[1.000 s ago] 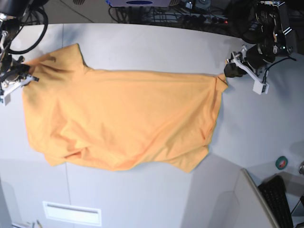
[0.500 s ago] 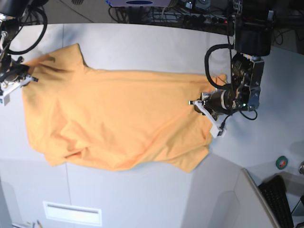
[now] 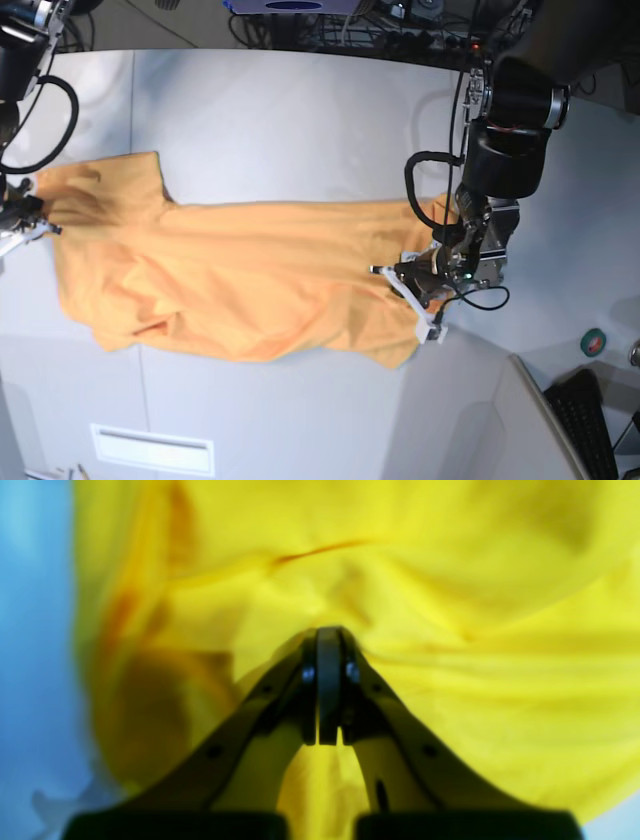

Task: Layout the t-shirt on the table in an organized manner, then fold the t-shirt properly
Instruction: 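Grasp the shirt side with the left gripper and pull it outward, then drag the shirt with both grippers to straighten it diagonally, then lift the held shirt edge with the left gripper, pulling it away from the right gripper, then pull the shirt taut between both grippers, spreading it wide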

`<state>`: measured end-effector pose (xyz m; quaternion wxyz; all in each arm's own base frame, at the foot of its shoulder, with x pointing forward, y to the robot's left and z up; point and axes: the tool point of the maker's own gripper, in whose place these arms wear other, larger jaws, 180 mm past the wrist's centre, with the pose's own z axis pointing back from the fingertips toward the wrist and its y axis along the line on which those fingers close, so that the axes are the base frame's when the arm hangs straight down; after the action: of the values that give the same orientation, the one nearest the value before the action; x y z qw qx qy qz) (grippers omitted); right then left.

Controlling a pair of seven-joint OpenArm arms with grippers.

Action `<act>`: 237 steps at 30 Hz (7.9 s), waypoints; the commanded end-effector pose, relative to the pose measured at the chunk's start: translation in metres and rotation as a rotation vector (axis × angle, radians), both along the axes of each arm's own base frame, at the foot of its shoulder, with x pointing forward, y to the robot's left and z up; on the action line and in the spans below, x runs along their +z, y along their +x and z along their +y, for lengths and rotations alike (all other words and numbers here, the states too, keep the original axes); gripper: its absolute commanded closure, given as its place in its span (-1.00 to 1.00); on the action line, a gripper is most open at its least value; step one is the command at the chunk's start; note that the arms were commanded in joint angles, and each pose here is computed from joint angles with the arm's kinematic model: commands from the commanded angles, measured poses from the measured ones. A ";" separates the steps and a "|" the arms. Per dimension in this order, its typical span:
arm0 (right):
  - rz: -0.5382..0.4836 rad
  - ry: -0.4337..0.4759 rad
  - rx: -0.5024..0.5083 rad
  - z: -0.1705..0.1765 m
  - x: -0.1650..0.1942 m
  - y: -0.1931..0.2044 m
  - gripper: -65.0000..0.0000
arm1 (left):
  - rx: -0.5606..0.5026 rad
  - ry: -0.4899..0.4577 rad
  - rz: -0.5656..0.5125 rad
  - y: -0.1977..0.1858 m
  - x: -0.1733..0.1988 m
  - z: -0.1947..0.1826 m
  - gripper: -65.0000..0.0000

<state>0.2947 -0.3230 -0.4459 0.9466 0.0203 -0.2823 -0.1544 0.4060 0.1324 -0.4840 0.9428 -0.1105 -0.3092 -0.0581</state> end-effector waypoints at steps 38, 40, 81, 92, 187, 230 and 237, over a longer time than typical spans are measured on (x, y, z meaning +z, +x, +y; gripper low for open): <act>-0.067 -0.095 0.066 -0.008 0.033 0.006 1.00 | 0.002 0.305 -0.137 0.035 0.061 0.120 1.00; -0.069 -0.101 0.078 -0.005 0.040 0.007 1.00 | -0.003 0.304 -0.120 0.033 0.058 0.116 1.00; -0.031 -0.062 0.097 0.019 0.027 -0.010 1.00 | -0.134 0.325 0.030 -0.059 0.044 0.125 1.00; -0.140 -0.094 0.129 0.031 0.062 0.008 1.00 | -0.166 0.259 0.007 -0.060 0.043 0.078 1.00; -0.263 -0.025 0.135 0.062 0.123 0.076 1.00 | -0.558 0.533 0.020 -0.141 0.026 0.031 1.00; -0.253 -0.027 0.131 0.060 0.118 0.071 1.00 | -0.714 0.504 0.197 -0.266 -0.003 0.033 1.00; -0.186 -0.018 0.137 0.064 0.094 0.048 1.00 | -0.534 0.545 0.134 -0.244 0.030 0.075 1.00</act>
<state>0.3299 -0.2551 -0.3701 0.9357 0.0484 -0.3384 -0.0873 0.1530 0.2103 -0.4613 0.9112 0.0634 -0.1624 -0.3732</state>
